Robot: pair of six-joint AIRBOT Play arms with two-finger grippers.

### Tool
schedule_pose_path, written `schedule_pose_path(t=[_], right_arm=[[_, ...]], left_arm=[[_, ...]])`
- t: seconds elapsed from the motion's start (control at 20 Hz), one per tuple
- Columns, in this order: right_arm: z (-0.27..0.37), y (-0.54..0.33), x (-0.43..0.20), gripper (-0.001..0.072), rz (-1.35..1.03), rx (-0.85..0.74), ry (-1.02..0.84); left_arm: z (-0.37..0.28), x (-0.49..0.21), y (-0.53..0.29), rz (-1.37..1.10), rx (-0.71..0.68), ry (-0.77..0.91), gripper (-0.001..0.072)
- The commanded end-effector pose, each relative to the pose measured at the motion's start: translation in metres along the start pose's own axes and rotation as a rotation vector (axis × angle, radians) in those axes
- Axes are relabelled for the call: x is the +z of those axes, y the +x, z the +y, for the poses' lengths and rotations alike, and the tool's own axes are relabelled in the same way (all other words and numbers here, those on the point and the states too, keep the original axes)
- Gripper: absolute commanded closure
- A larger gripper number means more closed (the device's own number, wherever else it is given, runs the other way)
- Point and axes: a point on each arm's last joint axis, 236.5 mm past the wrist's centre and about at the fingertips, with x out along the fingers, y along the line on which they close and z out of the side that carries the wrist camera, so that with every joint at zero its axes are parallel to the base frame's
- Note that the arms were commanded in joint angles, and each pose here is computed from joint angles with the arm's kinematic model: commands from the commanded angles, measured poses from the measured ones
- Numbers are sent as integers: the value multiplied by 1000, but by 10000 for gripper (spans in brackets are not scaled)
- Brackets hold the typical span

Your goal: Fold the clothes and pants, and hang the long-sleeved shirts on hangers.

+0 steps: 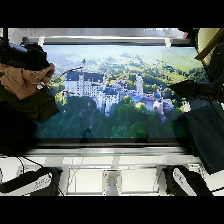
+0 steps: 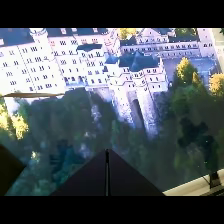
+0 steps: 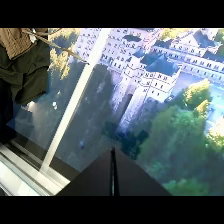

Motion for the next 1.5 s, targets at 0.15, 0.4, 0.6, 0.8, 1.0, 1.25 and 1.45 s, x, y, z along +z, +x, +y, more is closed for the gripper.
schedule_pose_path(t=[0.15,0.4,0.6,0.8,1.0,1.25,1.45], right_arm=[[1,0,0,691,0,1,-1],[1,0,0,690,0,1,-1],[-6,0,10,691,-40,-25,-1],[-37,-14,74,690,-317,-155,14],[-40,-26,102,690,-448,-167,36],[-39,-29,108,690,-480,-165,43],[-35,-27,106,690,-480,-114,184]], left_arm=[[0,0,0,0,0,1,696],[0,0,0,0,0,1,696],[7,15,7,-50,16,15,696],[110,29,35,-40,375,41,565],[223,18,87,-43,489,-197,508],[324,-47,164,-51,280,-749,54],[371,-42,192,-227,154,-844,52]])
